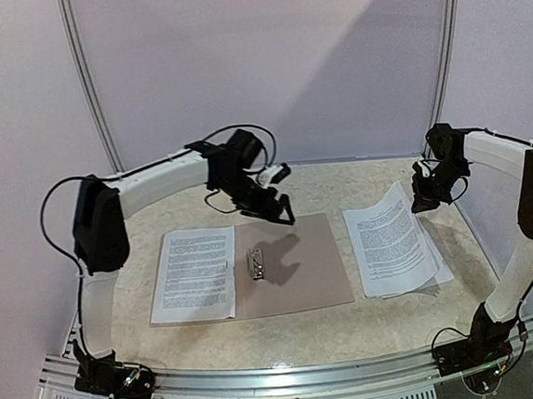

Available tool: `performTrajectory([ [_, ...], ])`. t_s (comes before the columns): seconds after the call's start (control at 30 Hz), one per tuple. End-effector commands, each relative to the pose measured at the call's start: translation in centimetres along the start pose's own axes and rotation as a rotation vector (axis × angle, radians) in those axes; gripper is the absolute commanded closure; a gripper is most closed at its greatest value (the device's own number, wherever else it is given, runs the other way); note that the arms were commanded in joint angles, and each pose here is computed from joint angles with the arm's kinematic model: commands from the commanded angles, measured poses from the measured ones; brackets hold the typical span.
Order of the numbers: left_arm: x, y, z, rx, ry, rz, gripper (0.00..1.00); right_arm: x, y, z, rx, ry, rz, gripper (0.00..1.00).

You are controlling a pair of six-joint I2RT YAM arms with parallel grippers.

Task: Put the files into the folder
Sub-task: Pick up the file from the center of the board.

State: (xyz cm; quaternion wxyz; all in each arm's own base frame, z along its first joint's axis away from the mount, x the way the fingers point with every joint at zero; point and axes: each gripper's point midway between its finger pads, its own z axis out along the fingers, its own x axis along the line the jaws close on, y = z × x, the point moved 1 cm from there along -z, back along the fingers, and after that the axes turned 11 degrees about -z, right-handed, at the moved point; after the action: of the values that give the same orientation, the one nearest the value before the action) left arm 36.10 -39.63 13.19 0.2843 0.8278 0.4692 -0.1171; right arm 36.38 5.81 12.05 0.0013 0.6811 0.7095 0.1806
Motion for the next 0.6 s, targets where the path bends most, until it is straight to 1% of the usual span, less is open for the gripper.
performTrajectory([
  [0.0,-6.5,-0.7,5.6,0.054,-0.105,0.034,0.14,1.1,-0.4,-0.3,-0.006,0.066,0.031,1.00],
  [0.13,-10.7,0.8,8.7,-0.026,-0.142,0.141,0.18,0.5,-0.8,0.5,0.005,0.052,0.037,1.00],
  [0.23,-12.1,2.0,10.7,-0.076,-0.176,0.130,0.22,0.3,-0.8,1.1,0.005,0.051,0.042,1.00],
  [0.3,-11.9,1.7,12.5,-0.067,-0.163,0.106,0.27,0.0,-0.8,1.3,0.005,0.044,0.046,1.00],
  [0.43,-10.7,-1.0,16.2,0.005,-0.126,0.063,0.34,-0.8,-1.2,2.0,0.010,0.029,0.056,1.00],
  [0.57,-9.8,-2.3,17.9,0.035,-0.105,0.026,0.37,-1.2,-1.5,2.6,0.012,0.024,0.069,1.00],
])
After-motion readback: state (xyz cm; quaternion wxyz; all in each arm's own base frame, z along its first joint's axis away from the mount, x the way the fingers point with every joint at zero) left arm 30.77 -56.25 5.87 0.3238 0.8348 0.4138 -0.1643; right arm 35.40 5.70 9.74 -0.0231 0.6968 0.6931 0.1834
